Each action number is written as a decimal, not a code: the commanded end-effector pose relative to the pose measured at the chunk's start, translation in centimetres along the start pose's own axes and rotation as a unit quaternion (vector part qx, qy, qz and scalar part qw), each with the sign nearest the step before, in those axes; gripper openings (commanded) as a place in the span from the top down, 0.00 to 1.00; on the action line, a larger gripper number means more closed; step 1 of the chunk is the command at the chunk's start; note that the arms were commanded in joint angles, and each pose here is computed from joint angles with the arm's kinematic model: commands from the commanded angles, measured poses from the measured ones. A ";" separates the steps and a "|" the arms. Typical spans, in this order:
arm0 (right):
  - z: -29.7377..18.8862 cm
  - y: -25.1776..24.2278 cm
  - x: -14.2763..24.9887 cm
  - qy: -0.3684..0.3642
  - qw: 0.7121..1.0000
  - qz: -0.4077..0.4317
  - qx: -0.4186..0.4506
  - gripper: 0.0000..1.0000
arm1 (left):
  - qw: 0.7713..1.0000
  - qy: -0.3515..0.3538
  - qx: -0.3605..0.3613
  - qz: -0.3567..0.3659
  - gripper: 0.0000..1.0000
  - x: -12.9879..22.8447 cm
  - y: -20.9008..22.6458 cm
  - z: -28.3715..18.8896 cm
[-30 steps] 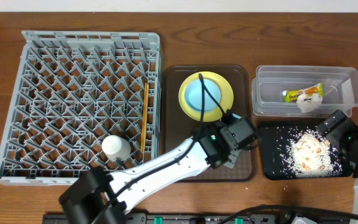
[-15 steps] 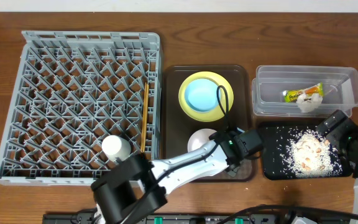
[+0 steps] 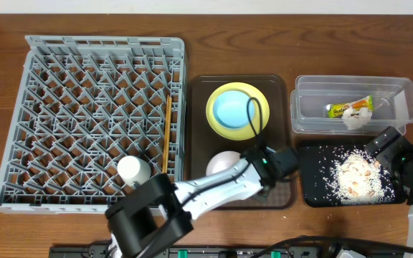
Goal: Sort waste into correct bins and load items into the dishwasher
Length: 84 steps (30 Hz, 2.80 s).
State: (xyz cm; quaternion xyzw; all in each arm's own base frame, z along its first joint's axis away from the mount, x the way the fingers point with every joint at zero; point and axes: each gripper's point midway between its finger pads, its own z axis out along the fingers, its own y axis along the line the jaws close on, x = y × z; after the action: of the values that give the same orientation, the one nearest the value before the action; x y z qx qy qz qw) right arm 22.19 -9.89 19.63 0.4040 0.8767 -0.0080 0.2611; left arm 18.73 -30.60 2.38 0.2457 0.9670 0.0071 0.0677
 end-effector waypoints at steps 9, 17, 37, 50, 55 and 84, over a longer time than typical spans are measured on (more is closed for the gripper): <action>-0.3 -0.1 -0.4 -0.007 1.000 -0.003 0.002 0.01 | 0.965 -0.144 0.205 -0.081 0.92 -6.4 6.6 -17.2; -0.3 -0.1 -0.4 -0.007 1.000 -0.003 0.002 0.01 | 0.865 -0.183 0.425 -0.191 0.92 -7.4 16.5 -23.2; -0.3 -0.1 -0.4 -0.007 1.000 -0.003 0.002 0.01 | 0.971 -0.062 0.190 -0.128 0.62 -3.2 13.3 -13.5; -0.3 -0.1 -0.4 -0.007 1.000 -0.003 0.002 0.01 | 0.979 -0.037 0.198 0.034 0.46 -3.7 -0.2 -8.0; -0.3 -0.1 -0.4 -0.007 1.000 -0.003 0.002 0.01 | 0.978 -0.022 0.188 0.089 0.36 -2.7 -4.6 -4.5; -0.3 -0.1 -0.4 -0.007 1.000 -0.003 0.002 0.01 | 0.980 -0.007 -0.195 -0.027 0.36 -3.1 14.1 -3.0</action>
State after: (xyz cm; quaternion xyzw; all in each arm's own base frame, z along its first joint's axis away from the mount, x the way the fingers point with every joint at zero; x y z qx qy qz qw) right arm 22.19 -9.89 19.63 0.4040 0.8767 -0.0080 0.2611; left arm 26.32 -22.16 5.90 0.2491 0.9508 0.1493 0.1080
